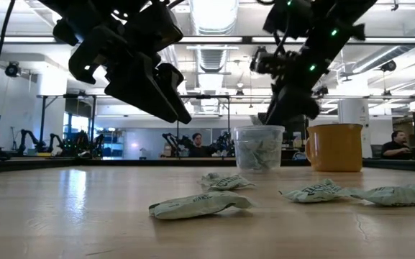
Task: Pick and place Stevia / Truvia into bins
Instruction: Put the green stevia packet into the transparent bin
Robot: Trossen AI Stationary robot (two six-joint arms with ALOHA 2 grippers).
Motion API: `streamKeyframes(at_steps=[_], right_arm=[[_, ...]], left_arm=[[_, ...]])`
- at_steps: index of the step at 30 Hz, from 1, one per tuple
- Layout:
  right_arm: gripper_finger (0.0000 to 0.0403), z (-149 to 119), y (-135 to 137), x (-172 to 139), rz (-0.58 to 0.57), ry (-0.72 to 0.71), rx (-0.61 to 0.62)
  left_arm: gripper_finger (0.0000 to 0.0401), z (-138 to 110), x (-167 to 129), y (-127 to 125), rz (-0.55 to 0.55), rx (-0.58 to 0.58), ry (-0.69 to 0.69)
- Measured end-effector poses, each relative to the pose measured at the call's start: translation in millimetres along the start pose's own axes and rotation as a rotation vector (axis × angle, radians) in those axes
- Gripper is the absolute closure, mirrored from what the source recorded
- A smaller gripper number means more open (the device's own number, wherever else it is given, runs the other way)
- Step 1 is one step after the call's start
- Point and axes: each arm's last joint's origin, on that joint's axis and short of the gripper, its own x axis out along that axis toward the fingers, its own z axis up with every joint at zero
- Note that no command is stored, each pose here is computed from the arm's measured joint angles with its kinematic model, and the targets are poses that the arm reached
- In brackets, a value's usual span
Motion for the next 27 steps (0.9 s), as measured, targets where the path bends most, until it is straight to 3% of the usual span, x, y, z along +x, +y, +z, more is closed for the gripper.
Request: streamKeyframes(at_steps=[15, 20, 27], right_arm=[[0.0254, 1, -3, -93, 0.200, -0.257, 0.114], [0.0260, -5, 11, -115, 0.269, -0.299, 0.068], [0.0270, -8, 27, -134, 0.334, -0.356, 0.002]], left_arm=[[0.0205, -6, 23, -1, 0.001, 0.043, -0.013], [0.0205, -11, 40, -2, -0.001, 0.124, -0.016], [0.0205, -11, 58, -3, 0.001, 0.133, -0.031]])
